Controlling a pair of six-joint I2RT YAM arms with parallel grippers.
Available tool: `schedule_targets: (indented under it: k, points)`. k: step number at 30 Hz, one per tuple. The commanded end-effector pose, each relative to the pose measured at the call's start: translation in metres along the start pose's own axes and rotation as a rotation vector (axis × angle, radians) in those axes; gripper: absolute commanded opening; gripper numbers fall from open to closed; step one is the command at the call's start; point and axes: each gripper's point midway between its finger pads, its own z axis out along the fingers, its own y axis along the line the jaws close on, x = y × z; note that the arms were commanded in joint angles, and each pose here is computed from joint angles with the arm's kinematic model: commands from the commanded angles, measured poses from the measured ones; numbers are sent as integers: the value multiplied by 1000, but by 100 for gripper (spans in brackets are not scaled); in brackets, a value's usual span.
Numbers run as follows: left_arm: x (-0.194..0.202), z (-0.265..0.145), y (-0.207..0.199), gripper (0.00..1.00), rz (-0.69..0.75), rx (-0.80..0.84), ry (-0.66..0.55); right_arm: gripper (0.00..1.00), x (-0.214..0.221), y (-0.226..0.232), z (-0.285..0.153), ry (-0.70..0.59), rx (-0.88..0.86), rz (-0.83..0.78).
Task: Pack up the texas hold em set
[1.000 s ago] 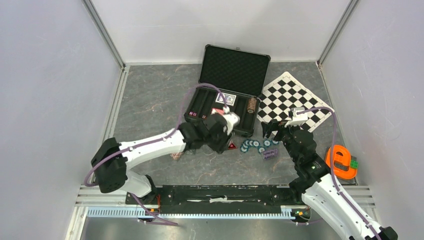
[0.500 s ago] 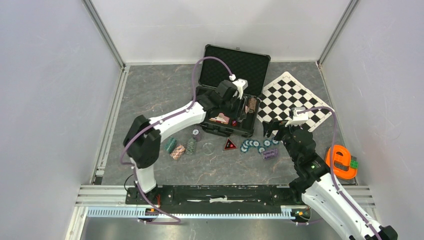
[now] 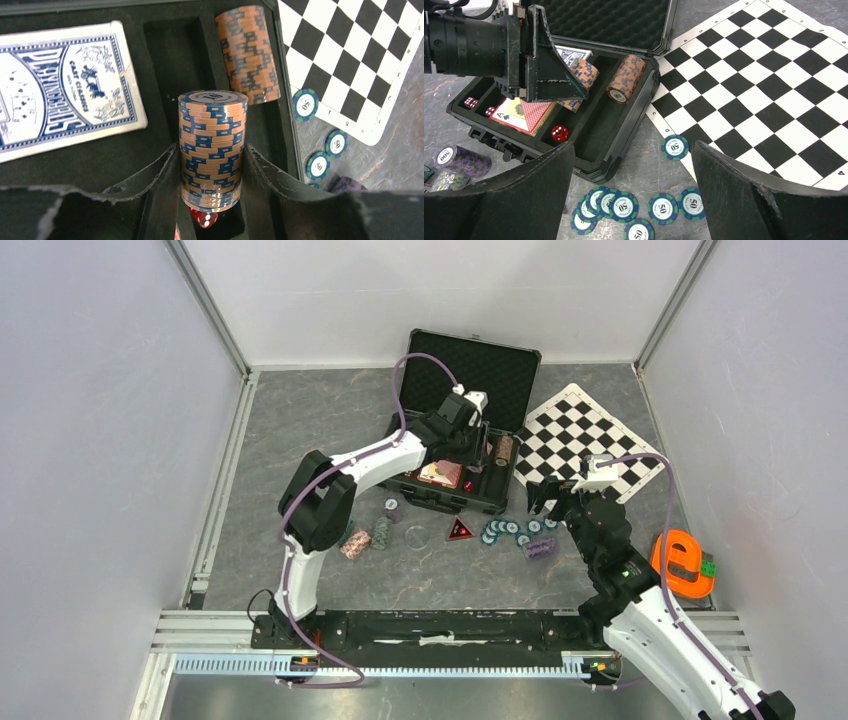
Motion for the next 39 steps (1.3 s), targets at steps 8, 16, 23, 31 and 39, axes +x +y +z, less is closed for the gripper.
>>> schedule_targets:
  k: [8,16,23,31,39]
  points:
    - [-78,9,-22,44,-73,59,-198,92,-13,0,0,-47,10,26]
    - [-83,0,-14,79,-77,8,-207,93,-14,-2,-3,-47,15,24]
    - [-81,-22,-19,65,-55,24,-209,93,-11,-2,-3,-39,13,22]
    - [-53,-37,-29,11,-31,58,-163,93,-6,-4,-3,-29,19,16]
    - [-37,-12,-20,2,-18,34,-94,93,0,-5,-1,-11,25,4]
